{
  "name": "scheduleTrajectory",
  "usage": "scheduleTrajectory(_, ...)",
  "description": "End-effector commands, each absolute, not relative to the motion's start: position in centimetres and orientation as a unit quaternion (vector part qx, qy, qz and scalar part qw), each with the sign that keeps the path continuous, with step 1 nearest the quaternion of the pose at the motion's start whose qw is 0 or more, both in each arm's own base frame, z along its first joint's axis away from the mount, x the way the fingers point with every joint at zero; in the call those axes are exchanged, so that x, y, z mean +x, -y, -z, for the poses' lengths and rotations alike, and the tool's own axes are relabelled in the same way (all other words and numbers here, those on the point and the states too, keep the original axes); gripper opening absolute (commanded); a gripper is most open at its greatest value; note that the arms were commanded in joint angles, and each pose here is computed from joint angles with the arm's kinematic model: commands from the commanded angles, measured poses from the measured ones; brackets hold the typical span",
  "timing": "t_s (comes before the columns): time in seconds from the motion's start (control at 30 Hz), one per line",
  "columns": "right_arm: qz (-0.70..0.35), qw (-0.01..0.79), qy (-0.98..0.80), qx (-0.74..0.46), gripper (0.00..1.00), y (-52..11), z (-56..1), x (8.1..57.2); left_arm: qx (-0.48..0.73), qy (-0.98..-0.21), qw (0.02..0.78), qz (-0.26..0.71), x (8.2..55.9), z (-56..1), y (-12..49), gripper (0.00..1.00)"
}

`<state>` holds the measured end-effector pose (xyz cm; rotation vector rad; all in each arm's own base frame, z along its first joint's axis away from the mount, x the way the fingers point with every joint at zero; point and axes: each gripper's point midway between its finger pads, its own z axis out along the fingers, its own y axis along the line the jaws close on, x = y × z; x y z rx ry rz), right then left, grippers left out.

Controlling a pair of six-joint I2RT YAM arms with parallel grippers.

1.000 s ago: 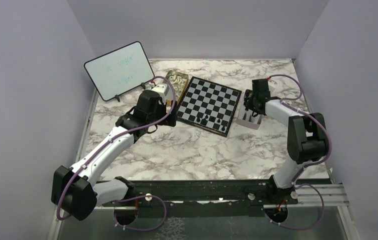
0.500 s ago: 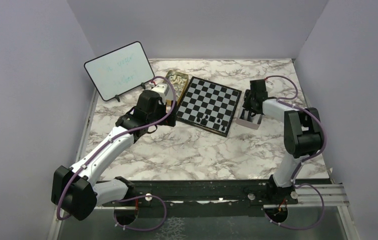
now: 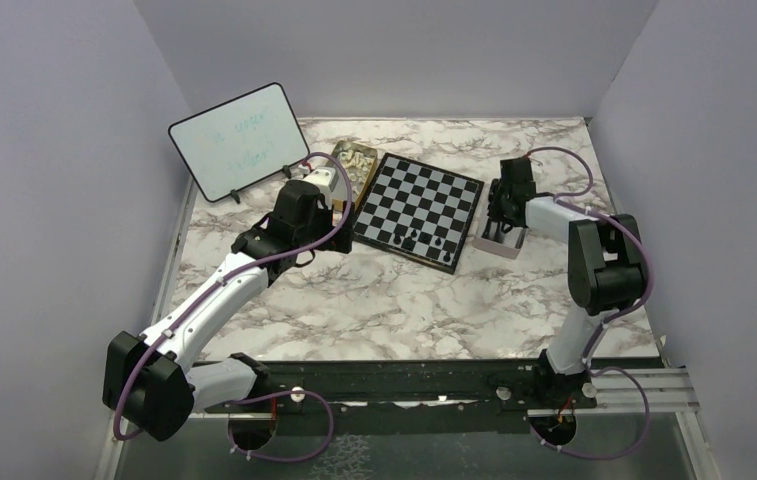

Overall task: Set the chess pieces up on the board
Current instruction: Pick up the chess piece from the storage box, then place the chess piece on the chessboard.

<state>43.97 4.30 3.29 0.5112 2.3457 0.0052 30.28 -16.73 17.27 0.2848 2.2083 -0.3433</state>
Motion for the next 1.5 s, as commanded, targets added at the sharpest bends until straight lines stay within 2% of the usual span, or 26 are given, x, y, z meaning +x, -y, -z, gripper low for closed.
scheduleTrajectory(0.0,0.007,0.384,-0.909,0.165,0.22,-3.6,-5.9,43.7,0.115,-0.881,0.439,0.135,30.6,-17.8,16.6,0.99)
scheduleTrajectory(0.27,-0.002,0.415,-0.903,0.108,0.22,-3.8,-10.2,42.2,0.114,-0.885,0.428,0.143,30.6,-17.1,17.0,0.98)
scheduleTrajectory(0.43,-0.115,0.452,-0.885,-0.017,0.22,-8.7,-13.3,41.3,0.098,-0.887,0.417,0.170,30.9,-17.7,18.3,0.96)
scheduleTrajectory(0.7,-0.264,0.538,-0.780,-0.178,0.22,-17.1,-19.7,36.4,0.075,-0.875,0.364,0.310,29.8,-21.2,23.1,0.93)
scheduleTrajectory(0.9,-0.308,0.558,-0.715,-0.288,0.22,-22.8,-21.5,31.6,0.068,-0.853,0.298,0.423,28.5,-23.6,26.7,0.88)
scheduleTrajectory(1.2,-0.371,0.569,-0.648,-0.343,0.21,-26.5,-24.7,27.3,0.047,-0.808,0.239,0.537,27.1,-26.9,29.5,0.71)
scheduleTrajectory(1.47,-0.393,0.569,-0.625,-0.363,0.21,-27.8,-25.8,25.8,0.036,-0.785,0.204,0.583,27.2,-27.5,30.8,0.69)
